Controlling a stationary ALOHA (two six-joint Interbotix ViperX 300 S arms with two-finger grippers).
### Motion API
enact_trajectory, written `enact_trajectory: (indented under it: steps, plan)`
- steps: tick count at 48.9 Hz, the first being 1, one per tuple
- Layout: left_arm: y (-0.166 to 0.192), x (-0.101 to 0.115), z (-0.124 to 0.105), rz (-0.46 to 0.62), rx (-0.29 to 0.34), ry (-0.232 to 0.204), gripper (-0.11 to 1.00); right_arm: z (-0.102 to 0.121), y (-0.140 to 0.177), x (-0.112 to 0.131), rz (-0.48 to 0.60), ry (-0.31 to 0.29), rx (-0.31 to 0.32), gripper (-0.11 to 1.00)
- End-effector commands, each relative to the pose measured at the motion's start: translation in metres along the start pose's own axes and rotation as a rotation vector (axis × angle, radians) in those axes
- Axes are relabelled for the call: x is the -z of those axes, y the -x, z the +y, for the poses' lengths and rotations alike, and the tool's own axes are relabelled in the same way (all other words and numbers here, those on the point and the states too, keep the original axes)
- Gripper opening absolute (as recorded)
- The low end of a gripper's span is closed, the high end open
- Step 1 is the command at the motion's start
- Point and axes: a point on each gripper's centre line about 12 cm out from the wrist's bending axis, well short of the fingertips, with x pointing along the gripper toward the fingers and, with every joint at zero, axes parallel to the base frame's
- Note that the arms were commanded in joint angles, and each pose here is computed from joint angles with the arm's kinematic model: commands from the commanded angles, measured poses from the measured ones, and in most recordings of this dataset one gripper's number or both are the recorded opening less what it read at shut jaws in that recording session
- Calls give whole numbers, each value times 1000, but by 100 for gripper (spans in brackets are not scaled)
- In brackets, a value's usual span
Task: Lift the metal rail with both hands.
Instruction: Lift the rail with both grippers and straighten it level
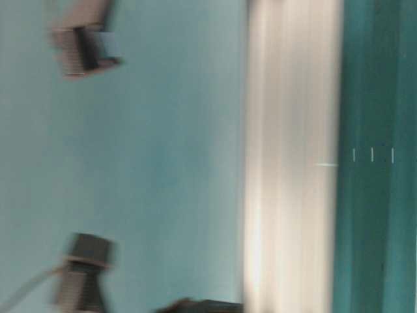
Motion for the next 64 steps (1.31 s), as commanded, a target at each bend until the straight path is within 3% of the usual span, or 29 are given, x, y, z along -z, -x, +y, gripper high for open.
enact_trajectory:
  steps: [1,14,28,37,47,64]
  plan:
    - [36,-18,0,-52,-2,1,30,-3,32,-12,-27,-43,-12,44]
    - [98,-35,2,-14,0,40,30,4,84,-21,0,-26,-10,43]
    - [138,-51,3,3,2,125,30,7,132,-36,7,34,-8,44]
    - [152,-57,4,7,2,154,30,1,139,-37,52,80,8,43]
    - [153,-55,3,44,3,155,30,-5,138,-37,61,111,13,43]
    - [169,-61,6,58,1,158,30,-3,154,-40,58,116,12,43]
